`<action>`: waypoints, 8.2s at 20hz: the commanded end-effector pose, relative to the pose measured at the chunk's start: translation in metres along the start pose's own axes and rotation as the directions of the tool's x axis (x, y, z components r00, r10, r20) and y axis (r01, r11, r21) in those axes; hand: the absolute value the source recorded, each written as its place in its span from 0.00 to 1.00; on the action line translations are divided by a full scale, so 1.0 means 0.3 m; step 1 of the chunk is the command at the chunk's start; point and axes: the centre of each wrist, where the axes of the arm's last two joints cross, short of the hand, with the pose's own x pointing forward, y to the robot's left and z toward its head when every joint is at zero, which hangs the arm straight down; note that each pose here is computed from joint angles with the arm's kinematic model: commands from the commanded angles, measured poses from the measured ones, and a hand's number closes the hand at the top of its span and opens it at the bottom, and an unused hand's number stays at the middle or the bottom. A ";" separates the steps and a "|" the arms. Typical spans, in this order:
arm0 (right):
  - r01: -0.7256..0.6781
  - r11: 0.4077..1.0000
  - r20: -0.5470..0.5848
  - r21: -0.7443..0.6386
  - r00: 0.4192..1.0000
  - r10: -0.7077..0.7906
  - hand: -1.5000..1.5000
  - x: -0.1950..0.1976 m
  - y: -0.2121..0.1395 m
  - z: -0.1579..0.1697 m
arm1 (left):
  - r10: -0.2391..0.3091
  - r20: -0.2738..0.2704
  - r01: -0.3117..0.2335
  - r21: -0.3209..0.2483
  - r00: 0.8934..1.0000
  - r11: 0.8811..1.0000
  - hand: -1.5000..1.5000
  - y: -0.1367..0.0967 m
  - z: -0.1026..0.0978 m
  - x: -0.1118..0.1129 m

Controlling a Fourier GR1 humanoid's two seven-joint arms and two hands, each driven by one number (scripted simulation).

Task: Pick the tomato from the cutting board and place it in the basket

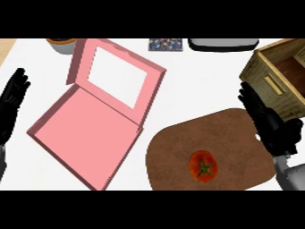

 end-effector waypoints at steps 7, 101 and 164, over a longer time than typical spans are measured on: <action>-0.204 0.915 0.608 0.347 0.792 -0.054 1.00 0.362 0.244 -0.035 | 0.127 -0.541 -0.198 -0.075 0.831 0.977 0.50 -0.237 0.245 -0.285; -0.941 0.228 0.029 0.250 0.243 0.970 0.00 0.233 0.428 0.235 | 0.129 -0.604 -0.209 -0.062 0.786 0.976 0.50 -0.242 0.336 -0.233; -0.390 0.885 0.283 -0.255 0.845 0.454 1.00 0.767 -0.222 0.406 | 0.139 -0.591 -0.196 -0.032 0.794 0.980 0.50 -0.188 0.362 -0.207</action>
